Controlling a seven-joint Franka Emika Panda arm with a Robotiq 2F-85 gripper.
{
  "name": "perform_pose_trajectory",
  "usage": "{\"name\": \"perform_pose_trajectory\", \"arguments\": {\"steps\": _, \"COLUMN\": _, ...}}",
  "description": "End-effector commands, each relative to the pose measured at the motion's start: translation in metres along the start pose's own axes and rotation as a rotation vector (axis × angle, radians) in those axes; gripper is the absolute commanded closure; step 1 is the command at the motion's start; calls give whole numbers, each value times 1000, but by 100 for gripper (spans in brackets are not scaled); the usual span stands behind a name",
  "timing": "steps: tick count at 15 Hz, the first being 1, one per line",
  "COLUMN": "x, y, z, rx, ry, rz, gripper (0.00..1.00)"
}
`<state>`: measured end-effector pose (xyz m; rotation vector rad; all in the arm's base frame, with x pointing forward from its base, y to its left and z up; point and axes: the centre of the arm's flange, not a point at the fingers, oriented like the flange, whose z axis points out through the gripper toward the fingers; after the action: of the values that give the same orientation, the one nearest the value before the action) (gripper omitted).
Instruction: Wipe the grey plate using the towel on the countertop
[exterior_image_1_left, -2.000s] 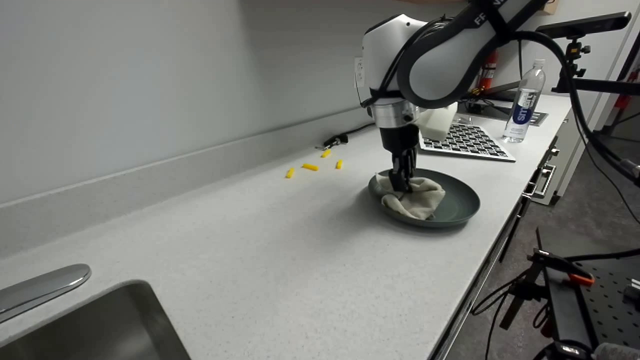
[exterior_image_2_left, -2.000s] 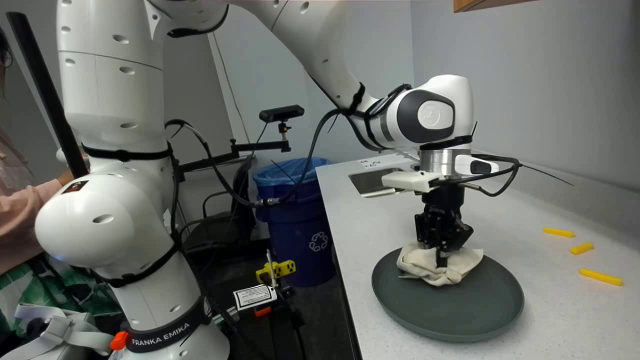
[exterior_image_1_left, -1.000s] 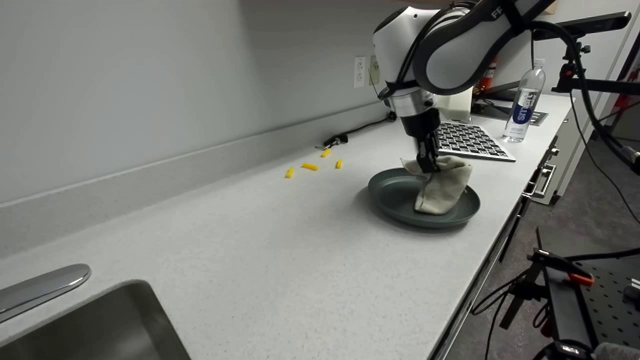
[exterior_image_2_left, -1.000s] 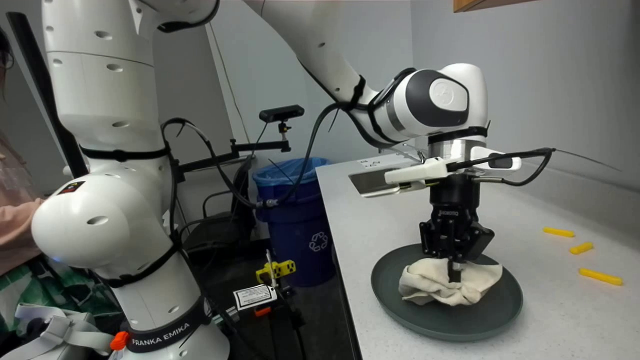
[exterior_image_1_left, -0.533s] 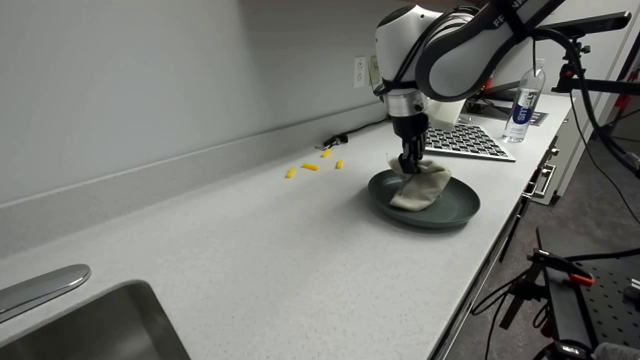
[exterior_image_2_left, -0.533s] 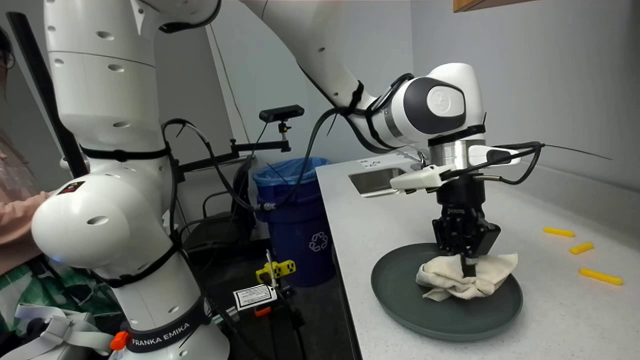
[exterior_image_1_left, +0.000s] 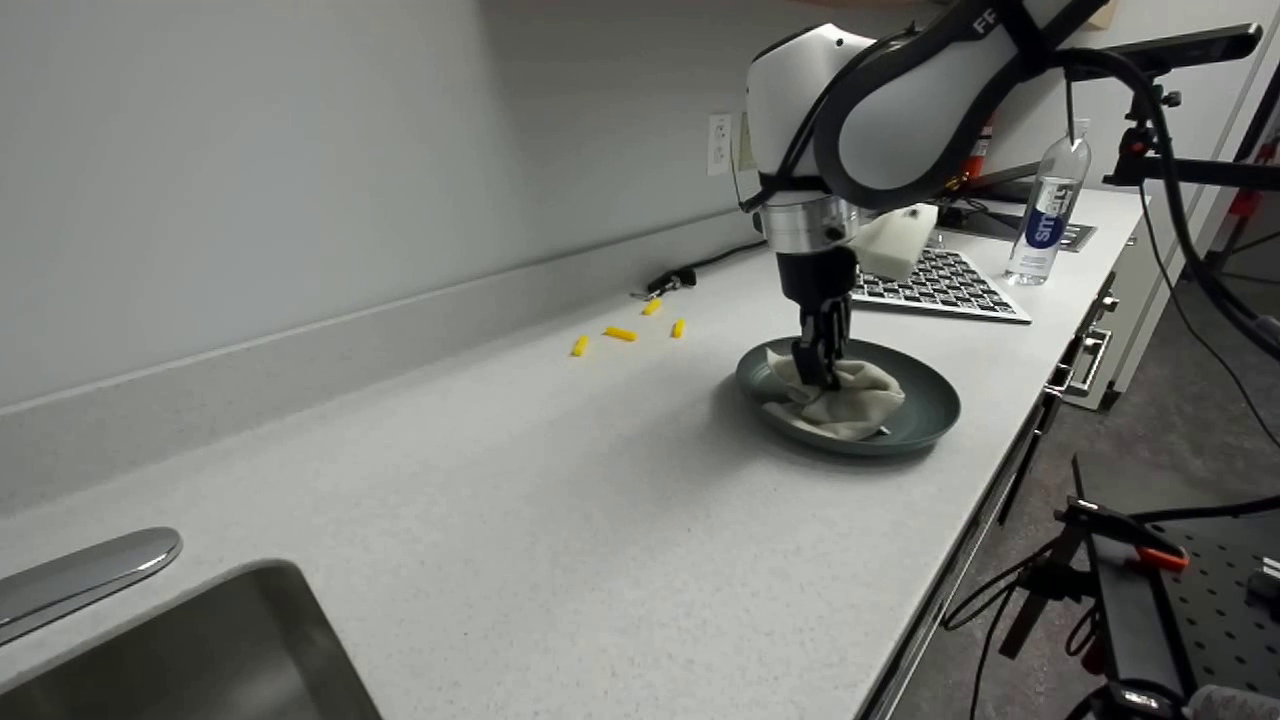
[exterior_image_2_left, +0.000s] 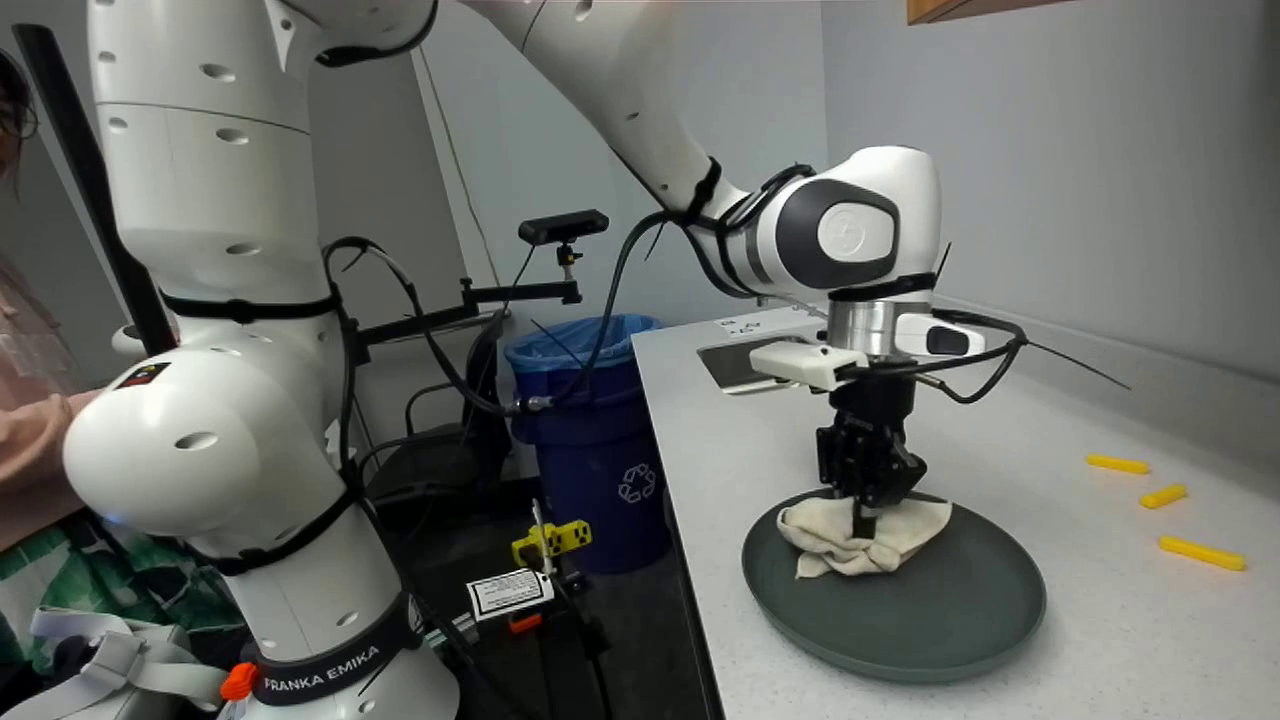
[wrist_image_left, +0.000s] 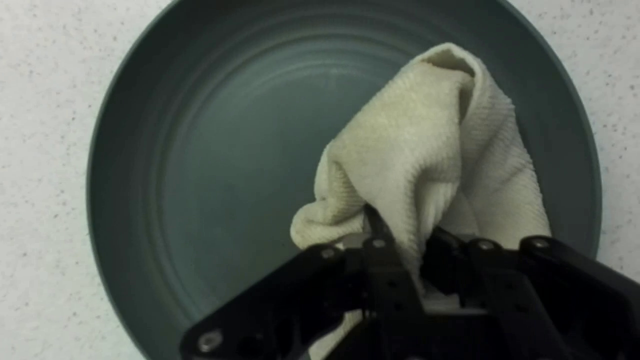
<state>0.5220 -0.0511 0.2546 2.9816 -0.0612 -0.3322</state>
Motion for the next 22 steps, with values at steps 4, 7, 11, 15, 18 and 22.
{"name": "perform_pose_trajectory", "arguments": {"steps": 4, "x": -24, "y": 28, "z": 16, "rx": -71, "ry": -128, "rz": -28, "gripper": 97}}
{"name": "perform_pose_trajectory", "arguments": {"steps": 7, "x": -24, "y": 49, "z": 19, "rx": -182, "ry": -101, "rz": 1, "gripper": 97}}
{"name": "perform_pose_trajectory", "arguments": {"steps": 11, "x": -8, "y": 59, "z": 16, "rx": -276, "ry": 13, "rz": 62, "gripper": 97}}
{"name": "perform_pose_trajectory", "arguments": {"steps": 15, "x": 11, "y": 43, "z": 5, "rx": -197, "ry": 109, "rz": 124, "gripper": 97}}
{"name": "perform_pose_trajectory", "arguments": {"steps": 18, "x": 17, "y": 25, "z": -3, "rx": -118, "ry": 139, "rz": 132, "gripper": 97}}
{"name": "perform_pose_trajectory", "arguments": {"steps": 22, "x": 8, "y": 5, "z": -4, "rx": -17, "ry": 102, "rz": 94, "gripper": 97}}
